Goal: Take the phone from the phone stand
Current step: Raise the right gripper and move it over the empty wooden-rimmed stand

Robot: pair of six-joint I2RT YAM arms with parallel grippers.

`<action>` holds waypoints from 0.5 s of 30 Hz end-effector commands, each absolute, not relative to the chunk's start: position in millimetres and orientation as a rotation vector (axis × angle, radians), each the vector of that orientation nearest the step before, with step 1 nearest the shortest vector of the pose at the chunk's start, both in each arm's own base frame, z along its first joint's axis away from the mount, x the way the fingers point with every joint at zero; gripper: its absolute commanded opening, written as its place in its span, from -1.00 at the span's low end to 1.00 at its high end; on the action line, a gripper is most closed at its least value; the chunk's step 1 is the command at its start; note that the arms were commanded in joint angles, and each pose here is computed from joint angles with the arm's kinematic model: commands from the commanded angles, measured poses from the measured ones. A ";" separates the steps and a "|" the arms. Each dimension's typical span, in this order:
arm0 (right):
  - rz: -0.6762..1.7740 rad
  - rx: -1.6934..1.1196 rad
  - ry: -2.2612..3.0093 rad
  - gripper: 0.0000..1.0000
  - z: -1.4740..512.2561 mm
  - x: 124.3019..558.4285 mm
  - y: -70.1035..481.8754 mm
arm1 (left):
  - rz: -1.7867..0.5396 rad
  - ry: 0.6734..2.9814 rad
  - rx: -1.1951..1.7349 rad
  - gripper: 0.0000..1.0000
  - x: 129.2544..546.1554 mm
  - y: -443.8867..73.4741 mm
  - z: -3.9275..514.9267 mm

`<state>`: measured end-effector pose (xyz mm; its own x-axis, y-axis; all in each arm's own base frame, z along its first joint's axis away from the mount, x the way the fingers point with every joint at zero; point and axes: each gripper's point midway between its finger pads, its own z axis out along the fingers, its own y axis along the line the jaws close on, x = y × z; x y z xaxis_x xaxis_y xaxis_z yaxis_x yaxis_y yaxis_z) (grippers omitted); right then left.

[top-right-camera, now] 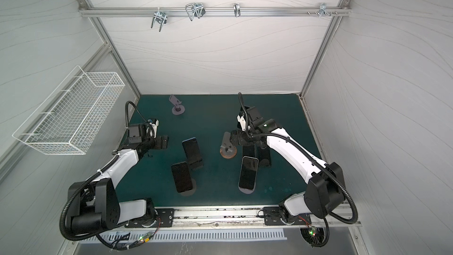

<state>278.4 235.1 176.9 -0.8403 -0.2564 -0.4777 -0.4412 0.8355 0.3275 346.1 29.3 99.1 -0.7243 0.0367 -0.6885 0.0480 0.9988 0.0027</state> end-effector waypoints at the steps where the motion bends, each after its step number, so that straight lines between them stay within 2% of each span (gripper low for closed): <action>1: 0.656 -0.686 2.473 0.86 184.7 281.8 248.4 | -0.014 2.333 0.067 0.93 354.1 31.1 111.2; 5: 0.709 -0.697 2.460 0.87 179.0 293.9 251.3 | -0.014 2.339 0.067 0.93 355.2 31.3 110.6; 15: 0.966 -0.883 2.382 0.86 170.7 293.5 281.8 | -0.020 2.342 0.068 0.94 355.6 30.9 110.3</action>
